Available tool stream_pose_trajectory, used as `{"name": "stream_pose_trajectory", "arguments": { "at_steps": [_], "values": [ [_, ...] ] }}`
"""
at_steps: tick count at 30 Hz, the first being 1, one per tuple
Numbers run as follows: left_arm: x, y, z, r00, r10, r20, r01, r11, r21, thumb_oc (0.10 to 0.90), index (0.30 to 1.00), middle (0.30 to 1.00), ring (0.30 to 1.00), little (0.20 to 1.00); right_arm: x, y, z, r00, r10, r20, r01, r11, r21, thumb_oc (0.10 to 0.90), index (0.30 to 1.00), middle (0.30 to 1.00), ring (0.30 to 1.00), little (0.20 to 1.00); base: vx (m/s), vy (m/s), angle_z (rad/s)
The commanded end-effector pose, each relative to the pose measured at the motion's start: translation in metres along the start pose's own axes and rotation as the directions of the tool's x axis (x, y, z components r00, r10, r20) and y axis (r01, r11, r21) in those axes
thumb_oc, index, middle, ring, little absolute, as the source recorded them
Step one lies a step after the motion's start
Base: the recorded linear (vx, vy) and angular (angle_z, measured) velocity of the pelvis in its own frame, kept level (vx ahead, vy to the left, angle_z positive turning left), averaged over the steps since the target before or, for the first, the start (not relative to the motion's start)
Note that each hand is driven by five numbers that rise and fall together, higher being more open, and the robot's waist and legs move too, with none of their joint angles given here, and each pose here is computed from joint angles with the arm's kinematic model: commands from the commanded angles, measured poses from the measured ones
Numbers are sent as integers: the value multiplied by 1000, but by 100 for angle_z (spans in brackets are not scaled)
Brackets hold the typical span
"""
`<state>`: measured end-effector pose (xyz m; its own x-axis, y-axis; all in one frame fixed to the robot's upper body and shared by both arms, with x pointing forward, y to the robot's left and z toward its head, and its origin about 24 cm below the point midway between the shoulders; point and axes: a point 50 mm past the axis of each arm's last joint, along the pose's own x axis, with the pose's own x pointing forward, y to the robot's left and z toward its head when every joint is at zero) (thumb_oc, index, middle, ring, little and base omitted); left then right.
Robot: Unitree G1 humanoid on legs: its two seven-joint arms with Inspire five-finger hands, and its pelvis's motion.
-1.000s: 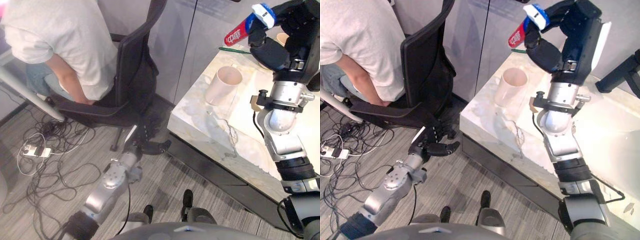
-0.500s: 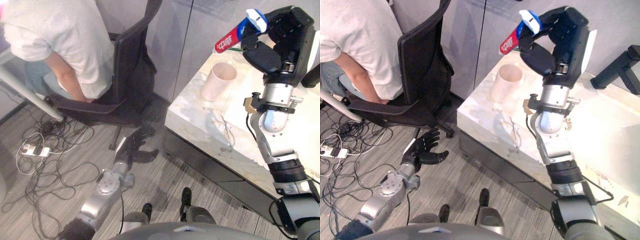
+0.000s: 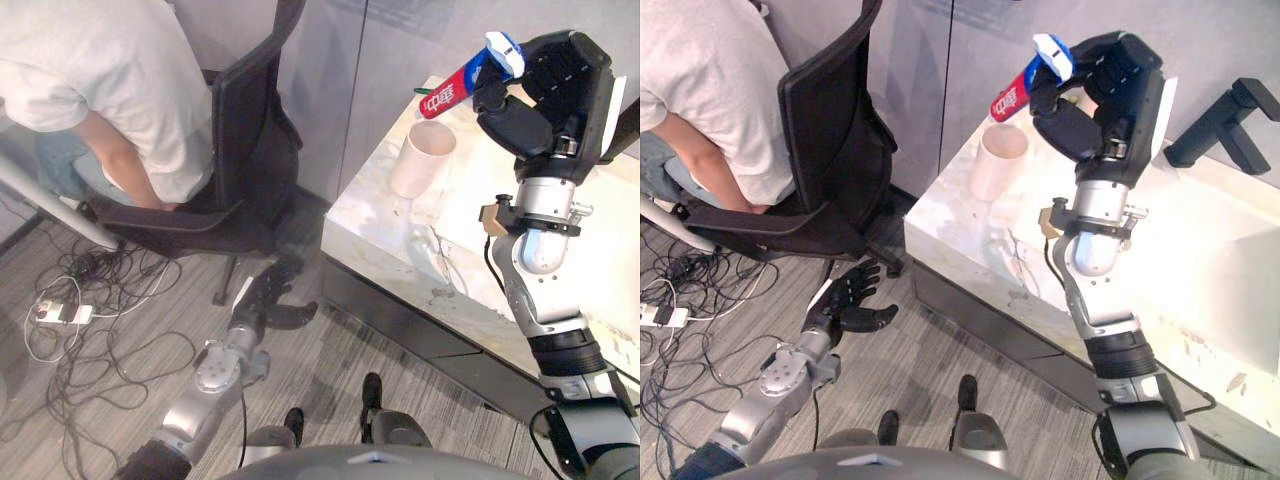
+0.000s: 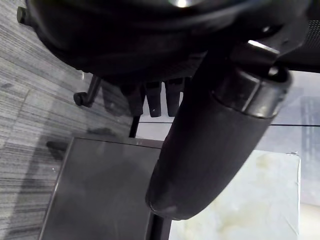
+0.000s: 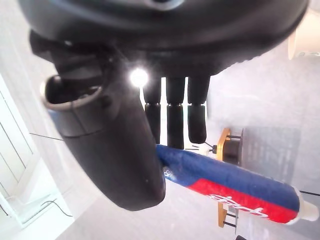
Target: Organize the bathroom.
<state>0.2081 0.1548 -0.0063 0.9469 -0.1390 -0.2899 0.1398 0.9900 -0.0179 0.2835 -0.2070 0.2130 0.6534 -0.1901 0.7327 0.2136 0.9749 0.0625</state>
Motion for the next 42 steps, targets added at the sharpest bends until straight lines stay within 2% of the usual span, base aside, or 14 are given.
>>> {"name": "stream_pose_trajectory", "arguments": {
  "at_steps": [1, 8, 25, 34, 40, 42],
  "values": [
    [8, -3, 25, 988, -9, 157, 7, 1000, 16, 800, 900, 900, 900, 900, 18, -5, 55, 959, -28, 281, -3, 994, 109, 400, 300, 300, 300, 300, 0, 0, 0],
    [8, -3, 26, 987, -6, 158, 4, 1000, 17, 800, 900, 900, 900, 900, 12, -8, 44, 978, -29, 207, 4, 993, 122, 400, 300, 300, 300, 300, 0, 0, 0],
    [11, -4, 25, 988, 3, 153, -5, 1000, 17, 800, 900, 900, 900, 900, 0, -8, 34, 988, -17, 155, -1, 993, 116, 400, 300, 300, 300, 300, -2, -7, -2],
    [10, -1, 22, 990, 11, 143, -13, 1000, 11, 800, 900, 900, 900, 900, -10, -8, 3, 997, 75, -30, -73, 994, 87, 400, 300, 300, 300, 300, 17, -5, 0],
    [8, 1, 19, 991, 25, 131, -26, 1000, 8, 800, 900, 900, 900, 900, -9, -6, -5, 996, 70, -61, -67, 996, 58, 400, 300, 300, 300, 300, 22, -19, 3],
    [6, 3, 17, 992, 35, 125, -36, 999, 7, 800, 900, 900, 900, 900, -7, -7, -6, 996, 55, -68, -52, 998, 44, 573, 559, 559, 559, 559, 38, -29, 11]
  ]
}}
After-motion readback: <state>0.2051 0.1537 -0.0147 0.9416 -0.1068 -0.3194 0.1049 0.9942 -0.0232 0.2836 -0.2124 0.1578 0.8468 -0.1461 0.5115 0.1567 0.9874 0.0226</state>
